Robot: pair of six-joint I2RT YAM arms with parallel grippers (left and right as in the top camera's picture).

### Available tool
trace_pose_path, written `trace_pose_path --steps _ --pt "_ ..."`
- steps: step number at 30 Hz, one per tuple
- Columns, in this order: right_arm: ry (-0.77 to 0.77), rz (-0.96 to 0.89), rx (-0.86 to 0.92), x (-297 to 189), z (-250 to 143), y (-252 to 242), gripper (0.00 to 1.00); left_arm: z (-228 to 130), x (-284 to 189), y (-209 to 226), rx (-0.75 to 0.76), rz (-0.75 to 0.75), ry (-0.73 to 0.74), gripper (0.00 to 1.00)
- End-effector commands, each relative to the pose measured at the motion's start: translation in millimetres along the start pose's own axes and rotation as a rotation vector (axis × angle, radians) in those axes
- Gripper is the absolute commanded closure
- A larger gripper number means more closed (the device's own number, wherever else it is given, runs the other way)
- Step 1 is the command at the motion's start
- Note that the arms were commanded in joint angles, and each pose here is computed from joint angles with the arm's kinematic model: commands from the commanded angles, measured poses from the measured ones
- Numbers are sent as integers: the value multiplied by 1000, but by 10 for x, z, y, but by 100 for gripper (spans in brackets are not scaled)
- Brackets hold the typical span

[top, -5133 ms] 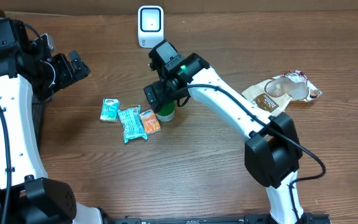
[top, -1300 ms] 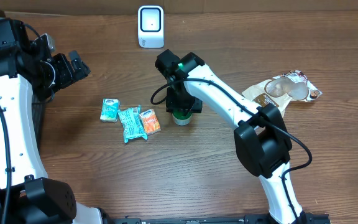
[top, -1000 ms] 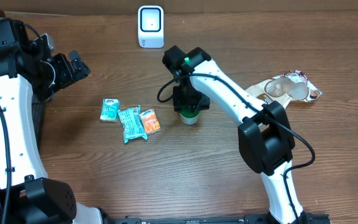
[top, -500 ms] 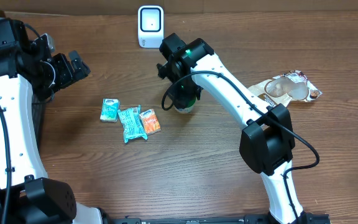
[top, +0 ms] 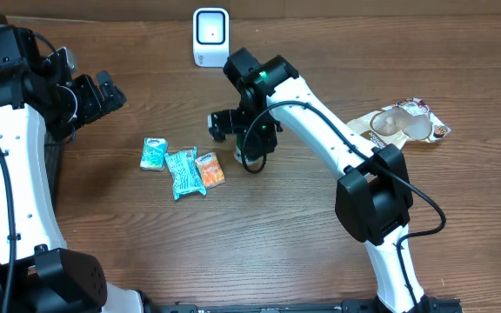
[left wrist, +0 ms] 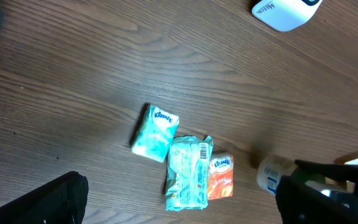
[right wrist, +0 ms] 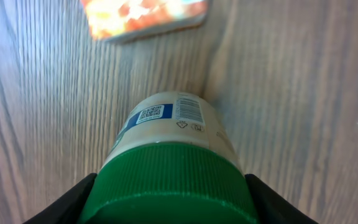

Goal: Scan the item barcode

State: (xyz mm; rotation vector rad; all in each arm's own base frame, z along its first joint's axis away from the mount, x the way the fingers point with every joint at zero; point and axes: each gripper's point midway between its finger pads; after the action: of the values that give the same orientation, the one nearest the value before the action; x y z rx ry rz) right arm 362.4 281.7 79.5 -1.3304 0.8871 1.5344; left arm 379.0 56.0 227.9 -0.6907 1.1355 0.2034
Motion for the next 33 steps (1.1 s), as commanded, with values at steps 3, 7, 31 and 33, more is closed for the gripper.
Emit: trace_pose_path --steps 3,7,31,33 --pt "71 -4 -94 55 -263 17 66 6 9 -3 14 2 0 0" --pt "120 -10 -90 73 -353 8 37 6 9 -4 14 1 0 0" --pt "-42 -116 1065 -1103 -12 10 0 6 9 -3 14 2 0 0" --pt "-47 -98 1136 -1065 -2 27 0 6 9 -3 14 2 0 0"
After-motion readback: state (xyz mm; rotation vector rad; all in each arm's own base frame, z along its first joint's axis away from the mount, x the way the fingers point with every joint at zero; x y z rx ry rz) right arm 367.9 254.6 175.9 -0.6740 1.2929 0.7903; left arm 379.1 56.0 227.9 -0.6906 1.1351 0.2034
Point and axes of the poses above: each gripper's point midway between its finger pads, its own x axis out along the fingers, its own y axis along the line the jaws close on, z = x × y, and after that the axes turned 11 degrees about -x, right-handed
